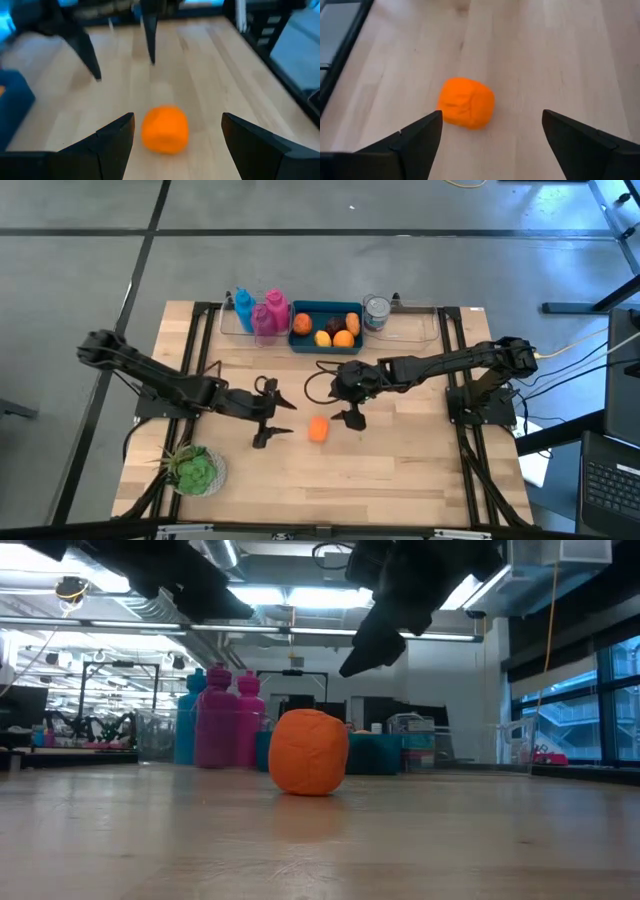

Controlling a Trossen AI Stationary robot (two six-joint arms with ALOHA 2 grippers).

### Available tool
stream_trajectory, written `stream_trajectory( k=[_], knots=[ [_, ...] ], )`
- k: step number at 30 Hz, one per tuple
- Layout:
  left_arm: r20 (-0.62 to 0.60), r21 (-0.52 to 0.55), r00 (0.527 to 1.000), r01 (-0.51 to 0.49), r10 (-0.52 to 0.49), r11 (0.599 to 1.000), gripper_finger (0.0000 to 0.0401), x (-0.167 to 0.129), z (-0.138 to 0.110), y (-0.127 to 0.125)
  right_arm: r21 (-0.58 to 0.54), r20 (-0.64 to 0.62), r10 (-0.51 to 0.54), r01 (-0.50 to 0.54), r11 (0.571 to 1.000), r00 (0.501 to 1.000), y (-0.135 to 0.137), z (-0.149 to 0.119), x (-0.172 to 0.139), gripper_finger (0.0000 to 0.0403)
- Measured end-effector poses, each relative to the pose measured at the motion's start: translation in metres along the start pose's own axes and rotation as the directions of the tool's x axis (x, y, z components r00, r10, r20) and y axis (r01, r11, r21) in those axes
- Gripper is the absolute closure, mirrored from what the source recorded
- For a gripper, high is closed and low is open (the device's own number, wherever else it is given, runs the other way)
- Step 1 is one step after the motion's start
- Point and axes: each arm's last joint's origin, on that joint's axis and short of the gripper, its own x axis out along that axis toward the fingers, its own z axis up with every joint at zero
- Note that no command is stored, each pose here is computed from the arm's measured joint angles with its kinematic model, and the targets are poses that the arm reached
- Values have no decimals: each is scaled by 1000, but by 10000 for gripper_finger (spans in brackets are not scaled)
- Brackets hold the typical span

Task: Pick & Place Food Item
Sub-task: Put the orange into the blue bin

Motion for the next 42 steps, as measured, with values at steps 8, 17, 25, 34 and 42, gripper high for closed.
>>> stream_trajectory(
  k=[8,17,25,34,42],
  knots=[
    [233,-58,972,-2,15,998,109,-24,-23,14,-2,0,-18,18,1000,1000,-1,0,3,65],
    [331,-102,944,24,11,995,109,-42,-34,18,-16,-53,20,-21,1000,998,-5,3,31,64],
    [326,-107,945,35,2,994,109,-42,-35,16,-15,-107,77,-79,997,991,-1,9,61,64],
    [325,-114,946,45,-6,992,109,-42,-35,16,-11,-195,166,-172,985,967,14,6,93,64],
    [318,-119,948,46,-6,992,109,-42,-35,16,16,-226,170,-171,985,959,19,2,100,64]
  ],
)
